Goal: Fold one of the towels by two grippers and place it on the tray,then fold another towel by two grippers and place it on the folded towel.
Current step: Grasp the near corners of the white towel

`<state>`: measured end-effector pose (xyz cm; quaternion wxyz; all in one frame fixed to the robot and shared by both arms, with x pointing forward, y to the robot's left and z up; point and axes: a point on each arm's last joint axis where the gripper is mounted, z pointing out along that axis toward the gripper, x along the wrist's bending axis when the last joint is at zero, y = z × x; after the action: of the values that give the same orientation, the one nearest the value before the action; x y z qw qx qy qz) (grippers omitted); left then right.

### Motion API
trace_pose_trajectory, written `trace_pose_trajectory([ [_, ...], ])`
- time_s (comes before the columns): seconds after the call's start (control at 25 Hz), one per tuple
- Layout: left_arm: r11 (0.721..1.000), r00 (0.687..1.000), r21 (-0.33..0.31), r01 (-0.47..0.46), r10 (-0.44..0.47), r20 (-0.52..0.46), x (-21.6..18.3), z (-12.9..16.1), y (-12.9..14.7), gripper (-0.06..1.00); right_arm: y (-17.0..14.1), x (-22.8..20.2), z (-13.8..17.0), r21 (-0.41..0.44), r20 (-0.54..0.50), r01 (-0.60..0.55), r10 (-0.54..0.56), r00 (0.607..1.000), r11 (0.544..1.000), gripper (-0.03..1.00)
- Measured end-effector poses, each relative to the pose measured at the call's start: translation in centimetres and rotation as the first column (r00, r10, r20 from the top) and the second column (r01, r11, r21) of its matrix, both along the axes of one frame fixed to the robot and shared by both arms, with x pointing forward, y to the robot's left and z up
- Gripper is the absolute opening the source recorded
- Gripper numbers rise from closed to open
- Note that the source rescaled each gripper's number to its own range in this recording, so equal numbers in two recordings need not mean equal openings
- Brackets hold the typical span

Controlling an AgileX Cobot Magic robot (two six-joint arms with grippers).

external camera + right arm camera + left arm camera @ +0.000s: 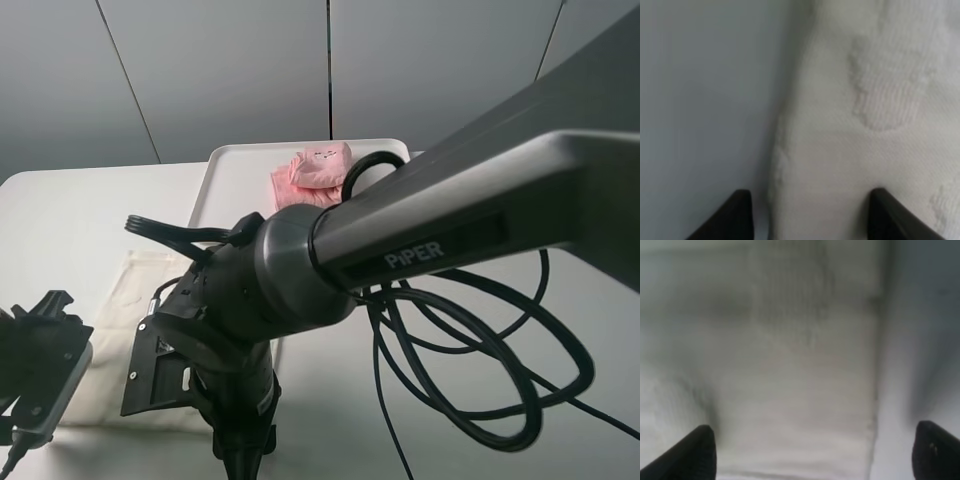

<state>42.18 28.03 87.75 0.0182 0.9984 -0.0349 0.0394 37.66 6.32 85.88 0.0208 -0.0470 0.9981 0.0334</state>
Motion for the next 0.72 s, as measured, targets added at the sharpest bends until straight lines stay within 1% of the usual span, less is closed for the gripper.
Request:
trace_pose_trajectory([
  [0.16,0.999,0.998,0.032,0.042,-0.041,-0.037,-0.84,-0.4,0.29,1.0,-0.01,0.03,0.0,-0.001,0.004,-0.004,0.004,1.0,1.0,0.55],
  [0.48,0.999,0.998,0.047,0.022,-0.02,-0.053,-0.95,-0.79,0.43,1.0,0.0,0.06,0.0,0.001,0.006,0.008,-0.008,1.0,1.0,0.55],
  [0.72,0.999,1.0,0.047,0.01,-0.009,-0.023,-0.61,-0.93,0.42,1.0,-0.01,0.08,0.0,0.0,0.008,0.009,-0.009,1.0,1.0,0.55],
])
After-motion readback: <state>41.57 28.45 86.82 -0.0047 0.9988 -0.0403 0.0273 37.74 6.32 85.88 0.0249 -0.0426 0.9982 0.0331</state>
